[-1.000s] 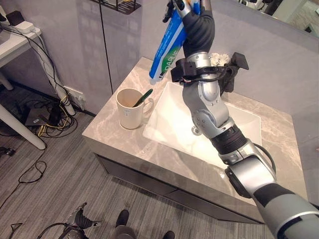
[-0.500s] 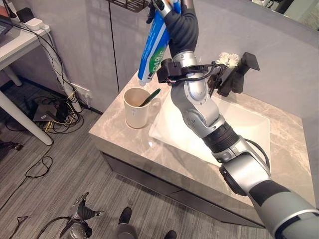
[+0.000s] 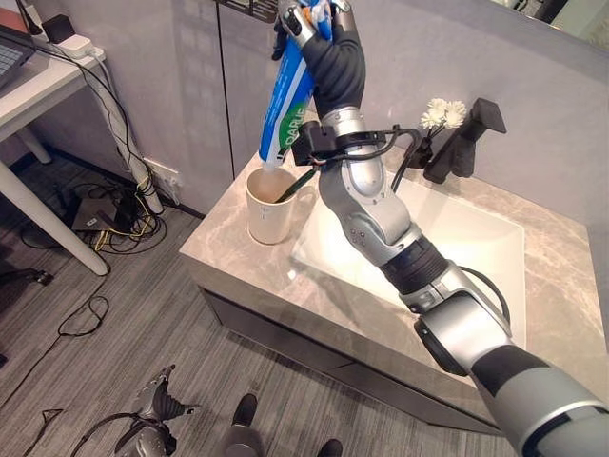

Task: Put brush and paste in cup on sink, flatten towel.

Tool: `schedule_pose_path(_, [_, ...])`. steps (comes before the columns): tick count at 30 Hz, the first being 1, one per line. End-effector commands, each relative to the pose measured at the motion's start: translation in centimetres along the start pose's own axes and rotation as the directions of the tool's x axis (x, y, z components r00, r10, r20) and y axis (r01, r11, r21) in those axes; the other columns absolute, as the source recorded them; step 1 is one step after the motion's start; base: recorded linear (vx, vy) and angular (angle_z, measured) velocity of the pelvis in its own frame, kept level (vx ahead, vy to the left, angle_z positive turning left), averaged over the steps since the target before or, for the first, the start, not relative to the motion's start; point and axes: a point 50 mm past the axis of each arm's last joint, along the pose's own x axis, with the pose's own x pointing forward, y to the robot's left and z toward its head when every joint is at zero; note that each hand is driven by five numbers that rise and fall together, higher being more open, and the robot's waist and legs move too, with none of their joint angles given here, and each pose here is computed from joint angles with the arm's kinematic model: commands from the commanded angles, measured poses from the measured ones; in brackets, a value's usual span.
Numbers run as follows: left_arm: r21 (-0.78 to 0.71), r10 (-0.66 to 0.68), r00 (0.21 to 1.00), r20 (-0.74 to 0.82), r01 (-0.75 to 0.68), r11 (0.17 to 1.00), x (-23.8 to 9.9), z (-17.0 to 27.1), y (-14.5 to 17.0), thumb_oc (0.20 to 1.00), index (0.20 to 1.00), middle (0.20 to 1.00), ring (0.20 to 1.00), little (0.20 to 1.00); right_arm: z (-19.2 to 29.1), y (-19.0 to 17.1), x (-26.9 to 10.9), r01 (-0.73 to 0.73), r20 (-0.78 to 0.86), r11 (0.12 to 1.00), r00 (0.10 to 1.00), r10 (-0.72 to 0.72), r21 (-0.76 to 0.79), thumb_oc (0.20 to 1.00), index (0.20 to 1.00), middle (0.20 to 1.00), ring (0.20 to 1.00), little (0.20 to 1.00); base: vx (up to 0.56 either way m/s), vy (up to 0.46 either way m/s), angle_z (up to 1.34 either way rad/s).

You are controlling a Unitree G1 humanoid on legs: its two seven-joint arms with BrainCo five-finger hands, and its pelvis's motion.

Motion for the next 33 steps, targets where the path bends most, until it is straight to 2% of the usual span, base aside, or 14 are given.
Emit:
schedule_pose_path(1, [0.042, 0.064, 0.998, 0.013, -0.065, 0.997, 0.6, -0.4, 1.9, 1.000, 1.000, 1.000, 1.000, 1.000, 2.2, 0.8, 1.3, -0.038, 0.099, 0.999, 0.994, 0.037, 0.008, 0.200, 0.200, 0.200, 0.200, 0.200, 0.00, 0.000, 0.00])
schedule_pose_path(8, [0.013, 0.072, 0.997, -0.010, -0.072, 0.997, 0.8, -0.2, 1.6, 1.000, 1.000, 1.000, 1.000, 1.000, 1.3, 0.4, 0.5, -0.022, 0.072, 1.000, 0.997, 0.021, 0.007, 0.200, 0.200, 0.200, 0.200, 0.200, 0.00, 0.000, 0.00])
schedule_pose_path(16, [0.000, 0.080, 0.997, -0.003, -0.080, 0.997, 0.7, 0.0, 1.6, 1.000, 1.000, 1.000, 1.000, 1.000, 1.0, -0.3, 0.5, 0.019, 0.093, 0.991, 0.996, -0.007, -0.130, 0.200, 0.200, 0.200, 0.200, 0.200, 0.00, 0.000, 0.00])
schedule_pose_path(33, [0.001, 0.075, 0.997, -0.025, -0.075, 0.997, 0.9, 0.0, 0.9, 1.000, 1.000, 1.000, 1.000, 1.000, 0.3, -0.5, 0.0, -0.002, 0.076, 0.976, 0.997, 0.019, -0.216, 0.200, 0.200, 0.200, 0.200, 0.200, 0.00, 0.000, 0.00])
